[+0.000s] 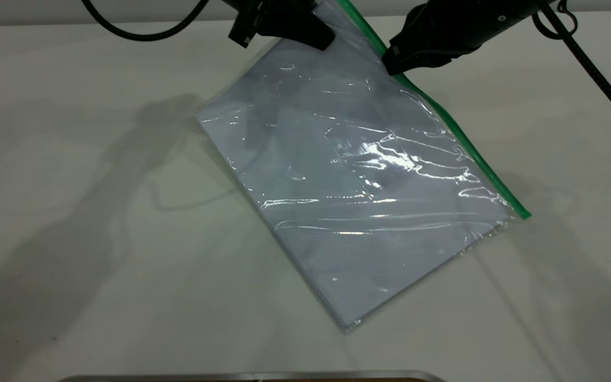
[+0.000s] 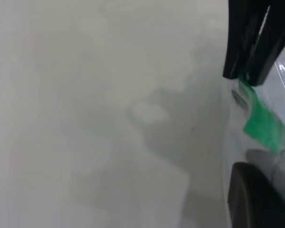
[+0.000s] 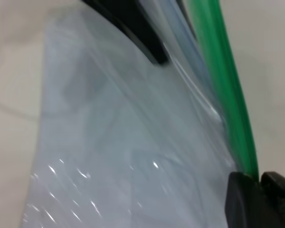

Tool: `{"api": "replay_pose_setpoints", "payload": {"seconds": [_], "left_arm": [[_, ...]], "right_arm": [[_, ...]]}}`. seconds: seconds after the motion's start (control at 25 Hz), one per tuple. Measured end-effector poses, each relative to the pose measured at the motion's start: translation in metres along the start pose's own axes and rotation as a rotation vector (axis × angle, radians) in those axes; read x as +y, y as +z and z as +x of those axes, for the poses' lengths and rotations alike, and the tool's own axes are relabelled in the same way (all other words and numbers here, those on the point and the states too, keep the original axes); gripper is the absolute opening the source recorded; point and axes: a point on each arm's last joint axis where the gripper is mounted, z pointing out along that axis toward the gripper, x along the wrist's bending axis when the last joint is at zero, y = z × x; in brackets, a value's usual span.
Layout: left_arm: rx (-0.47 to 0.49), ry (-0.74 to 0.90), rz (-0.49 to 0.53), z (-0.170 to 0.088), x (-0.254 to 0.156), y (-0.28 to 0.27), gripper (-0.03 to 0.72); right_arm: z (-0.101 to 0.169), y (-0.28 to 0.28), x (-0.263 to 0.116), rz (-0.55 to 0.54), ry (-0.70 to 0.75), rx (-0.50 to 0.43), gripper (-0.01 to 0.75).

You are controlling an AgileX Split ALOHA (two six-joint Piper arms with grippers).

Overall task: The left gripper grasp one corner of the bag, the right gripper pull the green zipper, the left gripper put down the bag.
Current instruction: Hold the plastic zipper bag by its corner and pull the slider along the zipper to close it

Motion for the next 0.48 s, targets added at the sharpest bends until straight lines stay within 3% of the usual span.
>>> {"api": "replay_pose_setpoints", "payload": {"seconds": [0.48], "left_arm": [[0.005,-0.054,-0.01,0.002,-0.01,-0.016,0.053]], "right_arm": [[-0.005,0.01,-0.018,0.069,-0.003,-0.052,0.035]]}}
